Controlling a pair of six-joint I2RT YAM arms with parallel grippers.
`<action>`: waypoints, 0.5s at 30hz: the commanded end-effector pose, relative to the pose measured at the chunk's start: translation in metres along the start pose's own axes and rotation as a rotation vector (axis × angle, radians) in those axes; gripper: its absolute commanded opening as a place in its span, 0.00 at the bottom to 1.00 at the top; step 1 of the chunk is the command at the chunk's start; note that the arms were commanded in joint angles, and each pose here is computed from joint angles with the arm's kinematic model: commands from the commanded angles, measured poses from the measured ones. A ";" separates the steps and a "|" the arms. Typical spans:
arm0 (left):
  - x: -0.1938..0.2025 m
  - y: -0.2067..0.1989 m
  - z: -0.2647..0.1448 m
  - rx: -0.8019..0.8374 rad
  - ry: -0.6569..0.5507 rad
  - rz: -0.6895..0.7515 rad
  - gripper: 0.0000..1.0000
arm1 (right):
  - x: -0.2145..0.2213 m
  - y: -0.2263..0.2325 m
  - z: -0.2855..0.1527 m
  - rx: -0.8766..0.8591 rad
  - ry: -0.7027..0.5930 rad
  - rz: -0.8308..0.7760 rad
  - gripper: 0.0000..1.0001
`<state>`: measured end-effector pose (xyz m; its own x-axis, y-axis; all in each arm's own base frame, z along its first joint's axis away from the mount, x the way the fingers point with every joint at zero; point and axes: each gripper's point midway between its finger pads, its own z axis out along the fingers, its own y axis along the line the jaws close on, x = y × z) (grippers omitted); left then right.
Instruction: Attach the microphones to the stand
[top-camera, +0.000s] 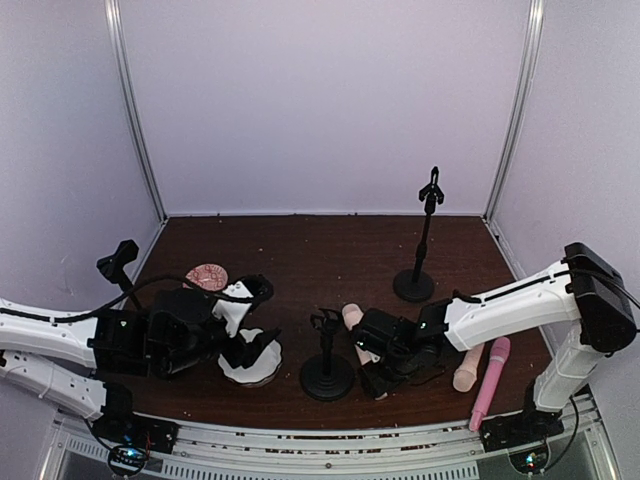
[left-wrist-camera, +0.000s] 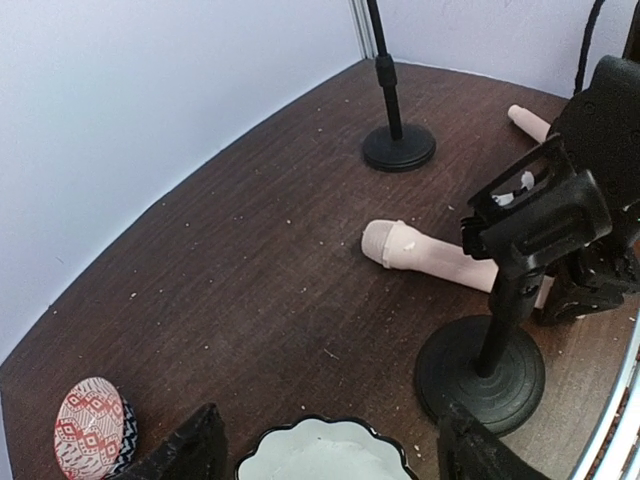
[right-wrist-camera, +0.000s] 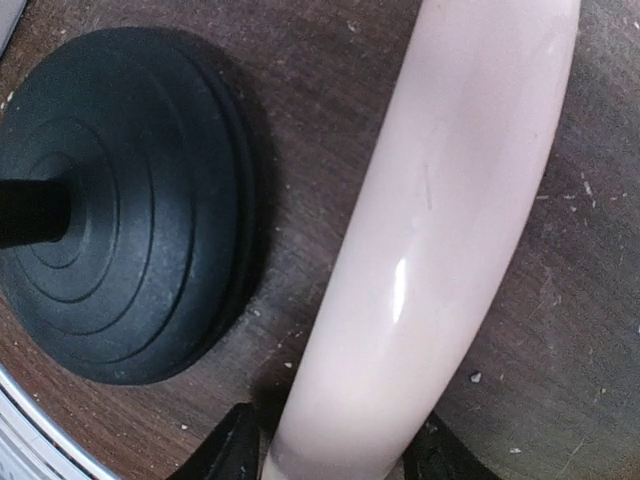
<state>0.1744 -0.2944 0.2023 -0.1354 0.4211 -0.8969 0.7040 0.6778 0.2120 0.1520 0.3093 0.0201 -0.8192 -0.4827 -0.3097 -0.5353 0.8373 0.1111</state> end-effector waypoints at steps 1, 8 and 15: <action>-0.015 -0.001 -0.008 0.027 -0.060 -0.077 0.74 | 0.006 -0.005 0.009 0.020 -0.003 0.058 0.45; -0.024 0.004 -0.013 0.014 -0.096 -0.067 0.74 | -0.001 -0.019 -0.026 0.025 -0.117 0.153 0.24; -0.070 0.017 -0.024 -0.029 -0.184 -0.055 0.74 | -0.024 -0.047 -0.114 0.016 -0.391 0.249 0.15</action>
<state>0.1737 -0.2904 0.2214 -0.1157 0.3763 -0.9192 0.6996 0.6878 0.1935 0.1564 0.2730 0.0799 -0.8425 -0.2694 -0.4665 -0.3938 0.8989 0.1922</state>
